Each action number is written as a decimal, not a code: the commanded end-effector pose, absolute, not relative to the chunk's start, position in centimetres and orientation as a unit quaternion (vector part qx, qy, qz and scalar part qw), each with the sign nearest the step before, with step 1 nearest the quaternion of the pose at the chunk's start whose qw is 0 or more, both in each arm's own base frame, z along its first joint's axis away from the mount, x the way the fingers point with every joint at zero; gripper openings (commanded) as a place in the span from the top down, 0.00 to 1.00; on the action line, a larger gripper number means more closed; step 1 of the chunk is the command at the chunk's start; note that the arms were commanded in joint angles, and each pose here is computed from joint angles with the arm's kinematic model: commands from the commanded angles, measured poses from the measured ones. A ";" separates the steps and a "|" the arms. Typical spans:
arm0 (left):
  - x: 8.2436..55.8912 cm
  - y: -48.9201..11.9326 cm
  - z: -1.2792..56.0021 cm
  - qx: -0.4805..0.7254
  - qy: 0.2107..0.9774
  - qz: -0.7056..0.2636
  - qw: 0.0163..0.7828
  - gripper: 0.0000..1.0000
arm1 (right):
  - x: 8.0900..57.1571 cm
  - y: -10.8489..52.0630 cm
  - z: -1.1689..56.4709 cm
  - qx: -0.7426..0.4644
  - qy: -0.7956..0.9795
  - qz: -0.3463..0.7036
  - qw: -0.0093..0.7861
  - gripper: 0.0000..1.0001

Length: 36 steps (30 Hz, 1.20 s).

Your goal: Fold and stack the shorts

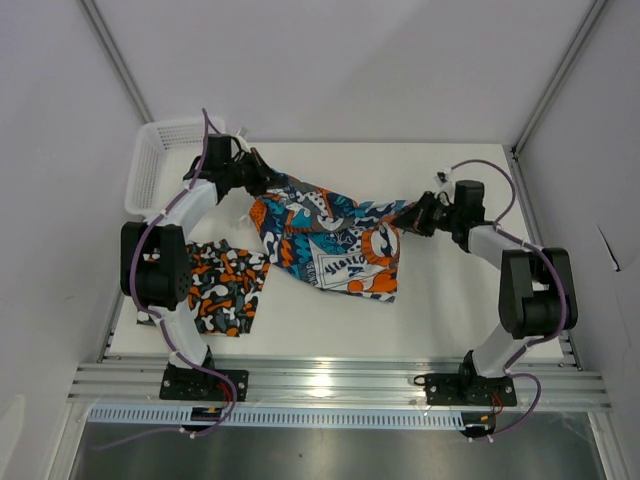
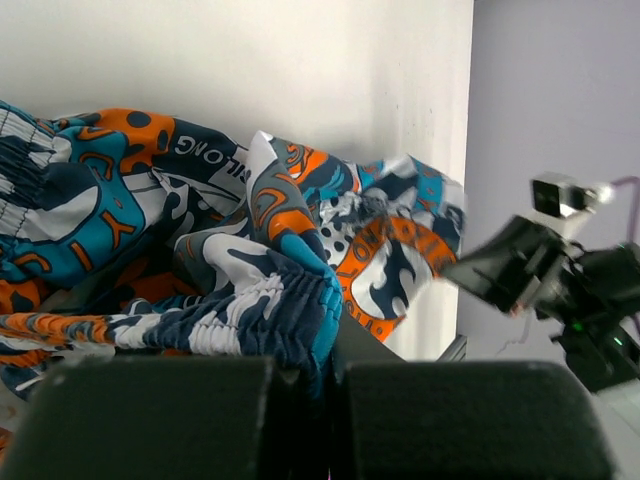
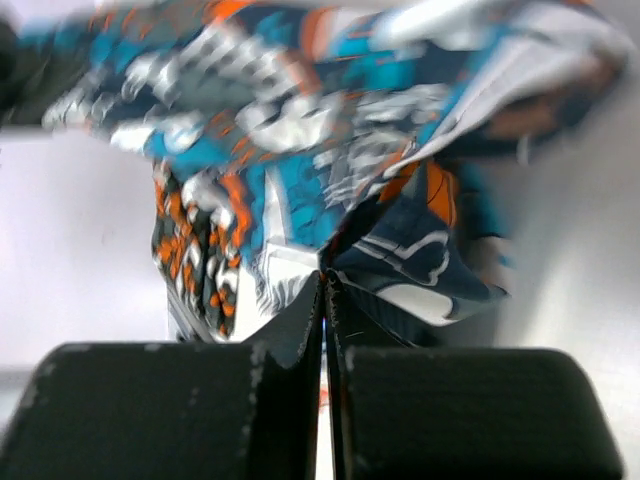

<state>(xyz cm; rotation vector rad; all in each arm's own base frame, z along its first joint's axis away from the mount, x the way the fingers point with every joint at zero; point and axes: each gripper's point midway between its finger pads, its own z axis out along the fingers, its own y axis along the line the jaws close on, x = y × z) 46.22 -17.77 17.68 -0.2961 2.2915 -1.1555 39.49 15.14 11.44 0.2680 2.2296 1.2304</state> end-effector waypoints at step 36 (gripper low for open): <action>42.4 -20.4 18.1 -0.059 0.850 -0.437 0.288 1.00 | 22.3 33.4 18.1 -0.296 0.796 0.414 0.329 0.39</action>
